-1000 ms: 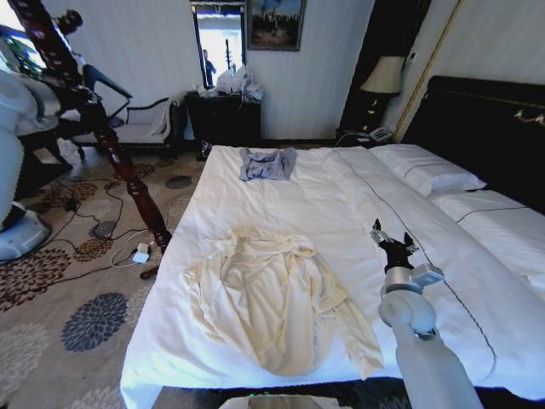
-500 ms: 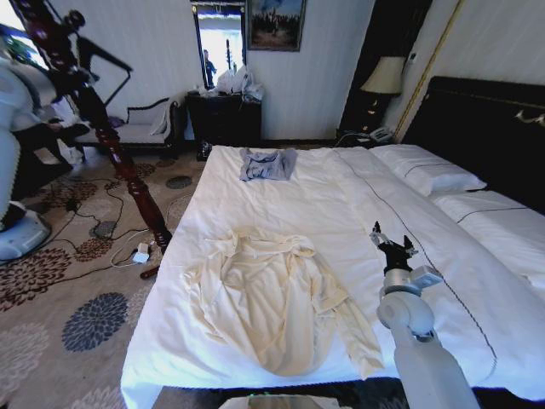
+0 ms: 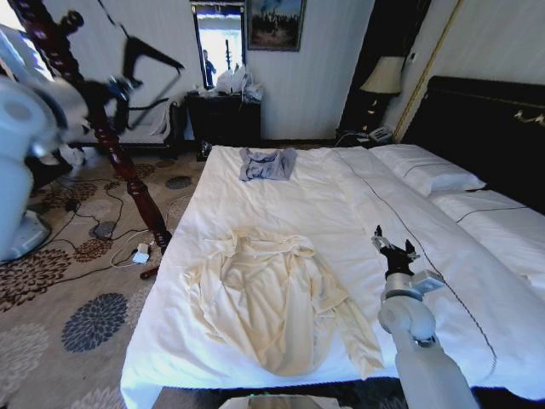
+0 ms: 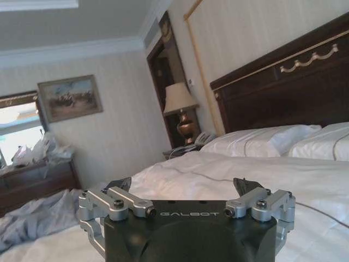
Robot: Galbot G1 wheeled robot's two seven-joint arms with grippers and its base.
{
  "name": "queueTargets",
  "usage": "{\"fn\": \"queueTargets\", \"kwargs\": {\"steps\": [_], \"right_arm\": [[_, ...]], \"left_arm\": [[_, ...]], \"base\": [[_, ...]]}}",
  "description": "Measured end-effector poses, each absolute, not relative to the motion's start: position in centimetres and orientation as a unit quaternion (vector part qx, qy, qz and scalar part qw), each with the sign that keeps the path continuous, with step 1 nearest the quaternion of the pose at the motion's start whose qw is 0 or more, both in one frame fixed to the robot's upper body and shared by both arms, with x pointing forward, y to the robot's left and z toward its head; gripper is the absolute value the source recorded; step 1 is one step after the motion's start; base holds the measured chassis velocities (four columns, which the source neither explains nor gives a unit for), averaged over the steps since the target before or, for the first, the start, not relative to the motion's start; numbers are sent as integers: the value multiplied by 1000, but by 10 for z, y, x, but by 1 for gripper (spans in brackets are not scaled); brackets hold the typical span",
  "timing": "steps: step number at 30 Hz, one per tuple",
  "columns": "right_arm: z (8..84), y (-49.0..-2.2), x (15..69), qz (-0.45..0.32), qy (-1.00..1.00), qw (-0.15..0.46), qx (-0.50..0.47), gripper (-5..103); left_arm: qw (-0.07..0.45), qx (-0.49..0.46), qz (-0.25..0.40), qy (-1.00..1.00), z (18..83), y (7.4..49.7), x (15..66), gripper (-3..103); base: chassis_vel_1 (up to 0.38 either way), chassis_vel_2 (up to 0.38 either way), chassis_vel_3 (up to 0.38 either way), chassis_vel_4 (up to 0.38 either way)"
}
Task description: Pick up the clothes from the bed and hang them on the clothes hanger.
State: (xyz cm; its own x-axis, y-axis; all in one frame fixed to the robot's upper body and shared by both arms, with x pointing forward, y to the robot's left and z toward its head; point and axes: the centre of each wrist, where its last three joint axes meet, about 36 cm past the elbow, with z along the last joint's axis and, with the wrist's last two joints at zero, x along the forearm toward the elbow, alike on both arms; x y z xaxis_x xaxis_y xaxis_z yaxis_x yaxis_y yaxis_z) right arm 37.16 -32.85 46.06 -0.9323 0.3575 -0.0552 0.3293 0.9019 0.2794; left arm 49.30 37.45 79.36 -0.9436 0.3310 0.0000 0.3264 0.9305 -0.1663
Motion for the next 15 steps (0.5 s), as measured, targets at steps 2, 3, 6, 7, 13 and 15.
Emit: {"fn": "queueTargets", "kwargs": {"steps": [2,3,6,7,13,15], "right_arm": [[462,-329,372,138,975,45,170,100],[463,-330,372,142,975,40,167,100],[468,-333,370,148,976,30,156,100],[470,-334,371,155,977,24,145,100],[487,-313,400,264,961,-36,73,100],[499,-299,412,323,942,-83,46,100]], "left_arm": [[26,-186,85,-978,772,364,488,17],[35,-197,90,-976,755,358,486,17],[61,-225,104,-967,711,341,483,17],[77,-237,109,-962,685,332,478,17],[108,-276,143,-944,592,306,449,17],[132,-288,172,-933,558,296,437,17]], "base": [[0,0,0,0],[0,0,0,0],[0,0,0,0],[0,0,0,0],[0,0,0,0],[0,0,0,0]]}}
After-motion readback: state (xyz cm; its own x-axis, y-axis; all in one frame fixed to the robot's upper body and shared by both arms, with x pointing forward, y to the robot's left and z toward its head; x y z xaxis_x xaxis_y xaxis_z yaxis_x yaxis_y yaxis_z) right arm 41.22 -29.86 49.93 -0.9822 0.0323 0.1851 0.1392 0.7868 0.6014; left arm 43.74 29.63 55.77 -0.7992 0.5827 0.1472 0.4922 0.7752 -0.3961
